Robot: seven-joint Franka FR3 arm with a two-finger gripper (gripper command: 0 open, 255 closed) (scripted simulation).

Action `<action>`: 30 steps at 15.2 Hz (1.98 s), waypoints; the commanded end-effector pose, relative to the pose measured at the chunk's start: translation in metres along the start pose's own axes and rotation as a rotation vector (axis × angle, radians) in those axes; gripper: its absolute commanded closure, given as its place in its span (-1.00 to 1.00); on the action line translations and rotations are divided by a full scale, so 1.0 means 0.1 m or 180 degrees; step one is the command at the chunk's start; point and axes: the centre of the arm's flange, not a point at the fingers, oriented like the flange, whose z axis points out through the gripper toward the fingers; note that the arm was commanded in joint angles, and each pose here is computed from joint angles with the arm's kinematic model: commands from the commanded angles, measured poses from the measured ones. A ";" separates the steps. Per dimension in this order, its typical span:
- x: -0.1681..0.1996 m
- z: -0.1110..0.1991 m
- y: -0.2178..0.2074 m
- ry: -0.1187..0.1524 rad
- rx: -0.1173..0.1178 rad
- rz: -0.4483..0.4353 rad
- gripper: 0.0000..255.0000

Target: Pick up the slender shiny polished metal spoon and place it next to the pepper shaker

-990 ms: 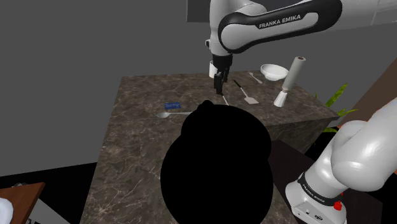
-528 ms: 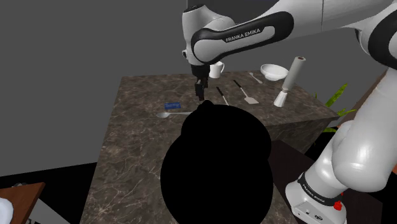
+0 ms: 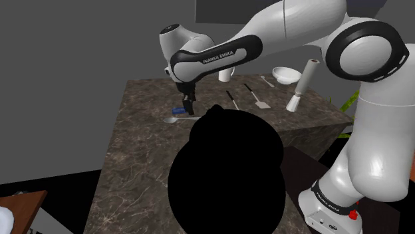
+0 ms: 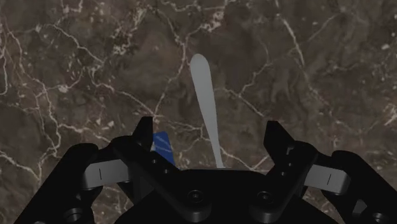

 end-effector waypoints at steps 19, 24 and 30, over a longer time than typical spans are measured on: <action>0.35 0.52 -0.09 -0.0029 -0.0027 -0.0188 1.00; 0.35 0.52 -0.09 -0.0029 -0.0027 -0.0188 1.00; 0.32 0.37 -0.07 -0.0028 -0.0027 -0.0189 1.00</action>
